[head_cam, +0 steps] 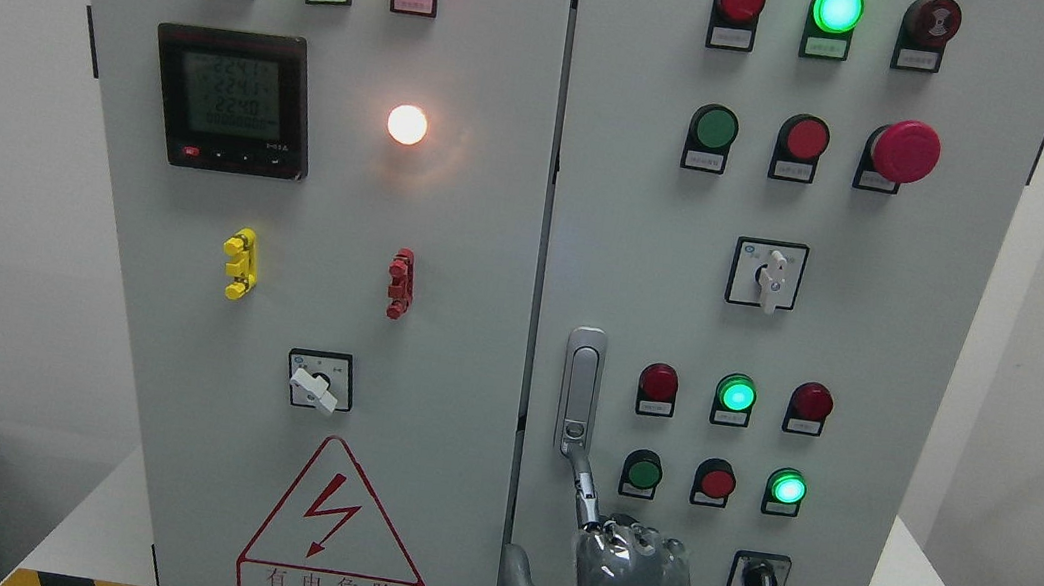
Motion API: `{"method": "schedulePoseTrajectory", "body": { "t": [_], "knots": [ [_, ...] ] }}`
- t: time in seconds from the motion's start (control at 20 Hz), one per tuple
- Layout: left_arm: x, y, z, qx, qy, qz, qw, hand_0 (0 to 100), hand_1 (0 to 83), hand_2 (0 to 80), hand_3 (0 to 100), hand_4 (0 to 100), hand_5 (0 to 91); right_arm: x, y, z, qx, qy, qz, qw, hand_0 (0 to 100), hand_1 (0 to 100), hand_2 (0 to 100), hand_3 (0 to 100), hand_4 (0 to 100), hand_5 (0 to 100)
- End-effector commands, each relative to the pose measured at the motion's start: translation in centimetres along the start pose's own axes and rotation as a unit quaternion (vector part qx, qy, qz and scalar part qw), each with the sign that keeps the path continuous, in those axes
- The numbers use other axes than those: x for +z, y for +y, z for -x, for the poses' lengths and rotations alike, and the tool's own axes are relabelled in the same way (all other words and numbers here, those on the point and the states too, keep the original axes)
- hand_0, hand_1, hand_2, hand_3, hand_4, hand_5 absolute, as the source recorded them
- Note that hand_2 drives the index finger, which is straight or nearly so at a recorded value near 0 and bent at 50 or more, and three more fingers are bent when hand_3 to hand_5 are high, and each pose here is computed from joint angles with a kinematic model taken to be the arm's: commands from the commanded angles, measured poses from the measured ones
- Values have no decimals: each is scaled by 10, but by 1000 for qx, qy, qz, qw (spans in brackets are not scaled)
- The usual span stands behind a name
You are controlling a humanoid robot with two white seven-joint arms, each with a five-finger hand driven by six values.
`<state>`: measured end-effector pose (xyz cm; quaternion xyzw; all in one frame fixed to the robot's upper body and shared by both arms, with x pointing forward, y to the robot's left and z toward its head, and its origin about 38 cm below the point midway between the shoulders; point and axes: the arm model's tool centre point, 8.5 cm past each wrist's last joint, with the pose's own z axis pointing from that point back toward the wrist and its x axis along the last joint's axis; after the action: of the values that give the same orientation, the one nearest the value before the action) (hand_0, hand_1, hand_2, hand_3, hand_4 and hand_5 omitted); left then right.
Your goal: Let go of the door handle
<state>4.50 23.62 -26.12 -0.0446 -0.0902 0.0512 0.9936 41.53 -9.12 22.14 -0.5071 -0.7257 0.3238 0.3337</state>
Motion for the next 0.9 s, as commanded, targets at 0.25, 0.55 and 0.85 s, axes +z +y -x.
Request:
{"method": "schedulePoseTrajectory", "body": {
  "t": [0.25,0.55,0.85],
  "knots": [
    [1,1,5,6,7,-2,1000,120,389,0,0,0,0,0,2,1,2,2,-9,1000,346,276,0,1000,936,997],
    [1,1,5,6,8,-2,1000,120,389,0,0,0,0,1,3,2,2,3,-10,1000,346,275,0,1000,936,996],
    [1,1,6,6,8,-2,1000,120,389,0,0,0,0,1,3,2,2,3,-10,1000,346,275,0,1000,936,996]
  ]
}}
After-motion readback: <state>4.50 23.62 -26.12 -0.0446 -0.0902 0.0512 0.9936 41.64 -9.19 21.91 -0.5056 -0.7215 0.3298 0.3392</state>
